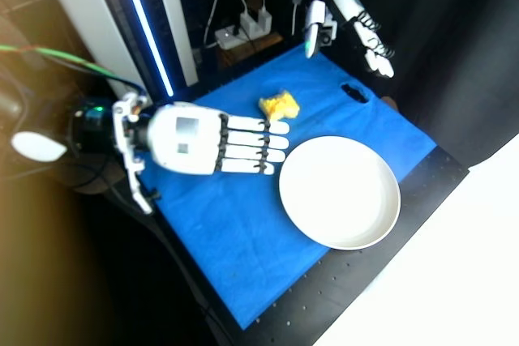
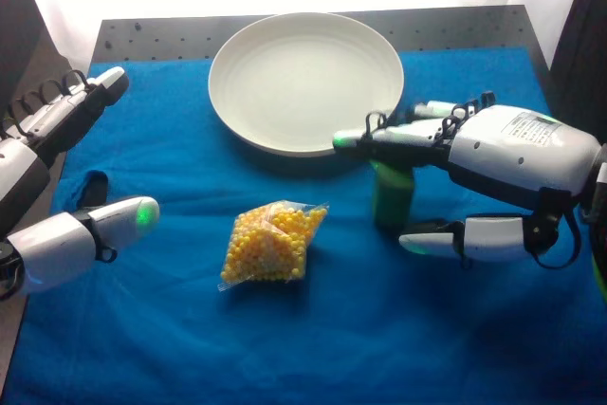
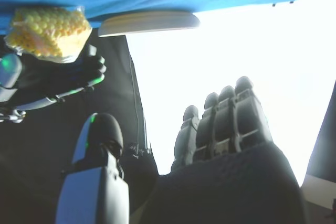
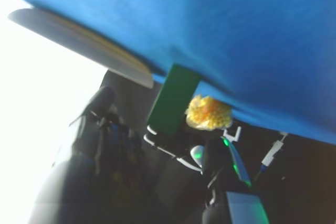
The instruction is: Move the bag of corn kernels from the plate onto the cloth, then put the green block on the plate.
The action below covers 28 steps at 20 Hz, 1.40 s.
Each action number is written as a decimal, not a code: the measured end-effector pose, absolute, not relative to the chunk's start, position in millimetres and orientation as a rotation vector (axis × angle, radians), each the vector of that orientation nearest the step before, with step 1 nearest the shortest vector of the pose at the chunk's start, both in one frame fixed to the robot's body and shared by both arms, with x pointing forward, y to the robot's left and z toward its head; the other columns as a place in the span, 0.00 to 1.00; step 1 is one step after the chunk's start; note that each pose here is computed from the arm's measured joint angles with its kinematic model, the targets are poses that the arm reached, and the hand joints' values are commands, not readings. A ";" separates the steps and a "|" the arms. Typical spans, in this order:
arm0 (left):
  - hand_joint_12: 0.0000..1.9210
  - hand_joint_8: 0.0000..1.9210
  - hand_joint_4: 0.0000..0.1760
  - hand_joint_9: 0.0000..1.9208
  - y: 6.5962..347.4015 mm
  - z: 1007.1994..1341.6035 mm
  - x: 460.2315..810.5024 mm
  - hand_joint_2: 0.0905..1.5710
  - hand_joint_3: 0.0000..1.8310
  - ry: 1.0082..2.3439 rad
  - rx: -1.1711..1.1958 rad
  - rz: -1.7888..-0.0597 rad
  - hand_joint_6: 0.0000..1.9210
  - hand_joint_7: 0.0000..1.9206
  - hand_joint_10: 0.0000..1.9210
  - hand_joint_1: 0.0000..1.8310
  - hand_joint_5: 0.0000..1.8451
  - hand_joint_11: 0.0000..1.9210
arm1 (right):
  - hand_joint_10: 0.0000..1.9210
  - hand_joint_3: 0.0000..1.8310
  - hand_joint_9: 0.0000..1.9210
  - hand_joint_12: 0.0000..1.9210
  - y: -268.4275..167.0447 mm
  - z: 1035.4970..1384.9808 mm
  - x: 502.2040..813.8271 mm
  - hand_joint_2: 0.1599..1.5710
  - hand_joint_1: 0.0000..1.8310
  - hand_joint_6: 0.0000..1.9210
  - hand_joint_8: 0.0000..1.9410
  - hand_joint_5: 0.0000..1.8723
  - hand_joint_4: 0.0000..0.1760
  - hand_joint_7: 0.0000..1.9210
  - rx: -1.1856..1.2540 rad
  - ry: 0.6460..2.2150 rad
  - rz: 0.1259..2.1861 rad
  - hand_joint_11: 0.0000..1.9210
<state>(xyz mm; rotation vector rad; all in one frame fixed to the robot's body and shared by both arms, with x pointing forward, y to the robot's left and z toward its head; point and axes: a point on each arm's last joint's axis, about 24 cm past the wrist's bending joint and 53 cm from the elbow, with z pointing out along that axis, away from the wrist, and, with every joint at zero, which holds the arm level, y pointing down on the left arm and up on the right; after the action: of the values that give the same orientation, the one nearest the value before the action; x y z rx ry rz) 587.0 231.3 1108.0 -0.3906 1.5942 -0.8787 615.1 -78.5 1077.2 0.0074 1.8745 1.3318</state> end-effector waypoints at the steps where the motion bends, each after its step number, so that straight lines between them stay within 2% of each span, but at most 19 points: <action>1: 0.01 0.00 0.55 0.00 232.2 1107.8 586.3 0.74 0.01 1.594 -0.390 -0.877 0.00 0.00 0.00 0.30 0.02 0.01 | 0.59 0.00 0.45 0.87 -78.9 1077.2 615.5 0.78 0.55 0.04 0.18 0.29 0.00 0.44 0.010 1.874 1.331 0.40; 2: 0.00 0.00 0.56 0.00 232.7 1107.7 586.0 0.74 0.00 1.593 -0.391 -0.876 0.00 0.00 0.00 0.30 0.02 0.00 | 0.92 0.02 0.63 0.95 -79.1 1077.1 615.8 0.77 0.61 0.59 0.81 0.37 0.00 0.50 0.014 1.875 1.331 0.70; 3: 0.00 0.00 0.56 0.00 232.6 1107.7 586.0 0.74 0.00 1.593 -0.390 -0.876 0.00 0.00 0.00 0.30 0.02 0.00 | 0.92 0.02 0.63 0.95 -79.0 1077.6 615.7 0.77 0.61 0.59 0.81 0.37 0.00 0.50 0.014 1.873 1.334 0.70; 4: 0.00 0.00 0.55 0.00 232.5 1108.2 586.0 0.75 0.00 1.591 -0.389 -0.877 0.00 0.00 0.00 0.30 0.02 0.00 | 0.91 0.01 0.59 0.96 -78.3 1079.1 616.1 0.78 0.64 0.71 0.78 0.36 0.00 0.40 0.011 1.869 1.335 0.64; 5: 0.00 0.00 0.50 0.00 232.6 1108.1 585.9 0.75 0.00 1.591 -0.390 -0.877 0.00 0.00 0.00 0.29 0.03 0.01 | 0.74 0.00 0.48 0.86 -77.1 1079.7 616.4 0.79 0.65 0.72 0.77 0.32 0.00 0.42 0.005 1.871 1.333 0.49; 6: 0.00 0.00 0.62 0.00 233.6 1107.5 585.7 0.75 0.00 1.592 -0.392 -0.874 0.00 0.00 0.00 0.29 0.02 0.00 | 0.71 0.00 0.47 0.86 -75.2 1084.1 618.5 0.80 0.65 0.73 0.78 0.31 0.00 0.42 -0.009 1.865 1.329 0.46; 8: 0.00 0.00 0.64 0.00 234.0 1106.1 584.6 0.74 0.00 1.596 -0.394 -0.872 0.00 0.00 0.00 0.29 0.03 0.00 | 0.58 0.00 0.51 0.76 -71.9 1099.3 623.3 0.79 0.65 0.76 0.71 0.30 0.00 0.44 -0.037 1.830 1.332 0.47; 10: 0.01 0.00 0.67 0.00 234.6 1105.2 584.1 0.74 0.00 1.598 -0.396 -0.869 0.00 0.00 0.00 0.29 0.02 0.01 | 0.58 0.00 0.48 0.81 -68.4 1118.9 629.7 0.78 0.64 0.75 0.71 0.32 0.00 0.43 -0.067 1.784 1.337 0.42; 11: 0.01 0.00 0.70 0.00 234.6 1104.9 583.9 0.74 0.00 1.599 -0.396 -0.869 0.00 0.00 0.00 0.29 0.02 0.01 | 0.69 0.00 0.46 0.89 -69.3 1125.7 631.7 0.79 0.64 0.74 0.76 0.31 0.00 0.42 -0.077 1.769 1.334 0.40; 12: 0.01 0.00 0.61 0.00 234.8 1104.8 584.0 0.74 0.00 1.599 -0.398 -0.869 0.00 0.00 0.00 0.29 0.02 0.02 | 0.75 0.00 0.44 0.94 -71.4 1135.5 635.0 0.80 0.64 0.75 0.79 0.30 0.00 0.41 -0.081 1.745 1.334 0.38; 14: 0.01 0.00 0.64 0.00 235.8 1104.7 584.3 0.75 0.00 1.598 -0.402 -0.866 0.00 0.00 0.00 0.29 0.03 0.01 | 0.73 0.00 0.42 0.86 -81.3 1153.6 645.0 0.81 0.63 0.77 0.79 0.29 0.00 0.40 -0.082 1.703 1.314 0.39; 16: 0.01 0.00 0.72 0.00 235.7 1104.7 584.3 0.74 0.00 1.598 -0.401 -0.867 0.00 0.00 0.00 0.29 0.03 0.00 | 0.75 0.00 0.44 0.87 -85.9 1170.9 655.2 0.81 0.63 0.76 0.80 0.29 0.00 0.40 -0.091 1.661 1.298 0.42; 18: 0.00 0.00 0.66 0.00 235.1 1104.8 584.1 0.74 0.00 1.598 -0.399 -0.868 0.00 0.00 0.00 0.28 0.03 0.00 | 0.74 0.00 0.46 0.86 -83.0 1187.3 667.8 0.81 0.63 0.77 0.79 0.29 0.00 0.40 -0.103 1.622 1.300 0.46; 19: 0.00 0.00 0.74 0.00 235.7 1104.6 584.3 0.74 0.00 1.598 -0.401 -0.866 0.00 0.00 0.00 0.30 0.03 0.00 | 0.71 0.00 0.47 0.84 -76.8 1192.7 677.1 0.80 0.64 0.74 0.76 0.32 0.00 0.42 -0.108 1.617 1.304 0.47; 23: 0.00 0.00 0.68 0.00 236.1 1105.9 584.4 0.74 0.00 1.592 -0.402 -0.867 0.00 0.00 0.00 0.29 0.03 0.00 | 0.74 0.00 0.39 0.92 -34.1 1174.1 702.0 0.82 0.62 0.77 0.83 0.30 0.00 0.36 -0.150 1.709 1.286 0.38; 25: 0.00 0.00 0.70 0.00 235.9 1106.1 584.3 0.74 0.00 1.591 -0.401 -0.868 0.00 0.00 0.00 0.31 0.04 0.00 | 0.67 0.00 0.41 0.88 -17.9 1158.7 715.4 0.81 0.63 0.76 0.79 0.30 0.00 0.39 -0.193 1.774 1.186 0.37; 26: 0.00 0.00 0.68 0.00 235.7 1105.9 584.3 0.74 0.00 1.591 -0.402 -0.868 0.00 0.00 0.00 0.31 0.03 0.01 | 0.76 0.00 0.44 0.85 -15.0 1156.2 724.3 0.77 0.71 0.68 0.72 0.32 0.00 0.39 -0.192 1.792 1.142 0.38; 27: 0.01 0.00 0.67 0.00 235.3 1106.0 584.1 0.74 0.00 1.591 -0.400 -0.870 0.00 0.00 0.00 0.31 0.03 0.02 | 0.64 0.00 0.38 0.84 -13.5 1154.6 735.6 0.79 0.64 0.72 0.74 0.34 0.00 0.39 -0.197 1.807 1.085 0.30; 28: 0.01 0.00 0.72 0.00 236.2 1105.2 585.1 0.73 0.00 1.591 -0.401 -0.868 0.00 0.00 0.00 0.30 0.03 0.01 | 0.63 0.00 0.43 0.87 -15.1 1148.7 744.8 0.77 0.65 0.68 0.74 0.36 0.00 0.43 -0.193 1.829 1.031 0.36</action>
<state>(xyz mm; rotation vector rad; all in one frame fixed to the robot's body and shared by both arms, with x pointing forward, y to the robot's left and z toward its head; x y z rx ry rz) 585.1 236.2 1105.2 -0.4009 1.5905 -0.8683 744.8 -15.1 1148.7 -0.1935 1.8290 1.0308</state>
